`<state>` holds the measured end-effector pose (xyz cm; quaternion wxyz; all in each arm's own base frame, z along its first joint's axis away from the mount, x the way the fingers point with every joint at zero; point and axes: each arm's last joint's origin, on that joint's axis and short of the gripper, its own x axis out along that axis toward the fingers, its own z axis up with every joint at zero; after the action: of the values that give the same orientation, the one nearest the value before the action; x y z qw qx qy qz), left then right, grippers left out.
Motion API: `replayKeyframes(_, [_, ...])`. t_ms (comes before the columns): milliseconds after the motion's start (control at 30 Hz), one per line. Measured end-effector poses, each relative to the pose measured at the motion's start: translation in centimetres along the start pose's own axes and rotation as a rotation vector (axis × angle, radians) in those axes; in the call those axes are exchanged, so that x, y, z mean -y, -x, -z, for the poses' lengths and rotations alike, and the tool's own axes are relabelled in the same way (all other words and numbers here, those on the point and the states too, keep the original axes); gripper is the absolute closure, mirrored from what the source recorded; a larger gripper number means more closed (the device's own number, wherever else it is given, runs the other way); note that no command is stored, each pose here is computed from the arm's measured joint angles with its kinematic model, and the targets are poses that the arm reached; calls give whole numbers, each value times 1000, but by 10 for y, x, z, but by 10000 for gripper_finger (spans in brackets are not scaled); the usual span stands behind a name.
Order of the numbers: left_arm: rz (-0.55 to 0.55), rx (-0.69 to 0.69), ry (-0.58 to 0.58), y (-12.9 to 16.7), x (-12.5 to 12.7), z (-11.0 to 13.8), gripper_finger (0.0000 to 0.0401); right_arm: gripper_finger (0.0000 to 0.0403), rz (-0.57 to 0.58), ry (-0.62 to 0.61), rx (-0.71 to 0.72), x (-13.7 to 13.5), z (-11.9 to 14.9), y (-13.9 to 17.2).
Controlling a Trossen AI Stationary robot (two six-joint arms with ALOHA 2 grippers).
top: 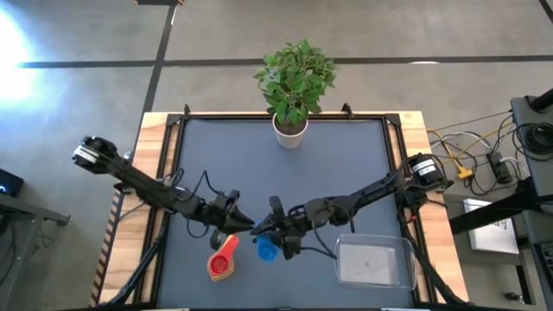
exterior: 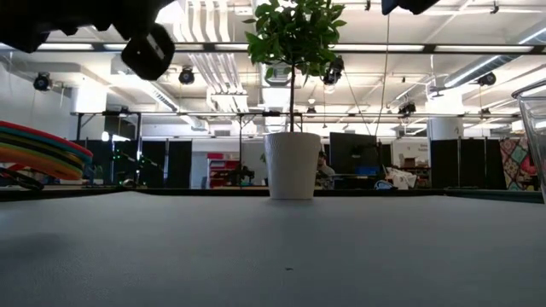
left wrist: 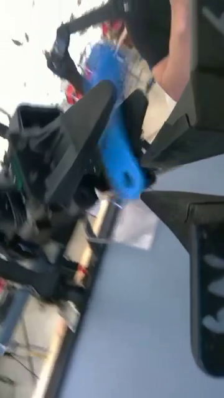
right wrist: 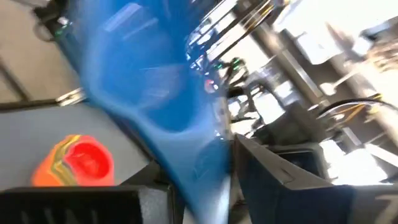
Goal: Nest measuring cups in basket
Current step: Stack the blue measuring cup on top of the orange measuring cup
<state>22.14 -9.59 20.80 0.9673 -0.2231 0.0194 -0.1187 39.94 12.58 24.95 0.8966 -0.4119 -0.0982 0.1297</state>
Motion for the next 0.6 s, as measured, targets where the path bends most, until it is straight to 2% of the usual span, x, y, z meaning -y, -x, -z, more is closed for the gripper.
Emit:
replayKeyframes(133, [-78,-68,41,12,-2,-5,320,312,-73,-12,-73,0,2,-4])
replayKeyframes(300, [-178,-56,46,29,-2,-18,295,349,-123,-46,-130,5,0,-9])
replayKeyframes(600, [-243,-34,41,47,-2,-30,289,393,-152,-78,-210,13,10,-11])
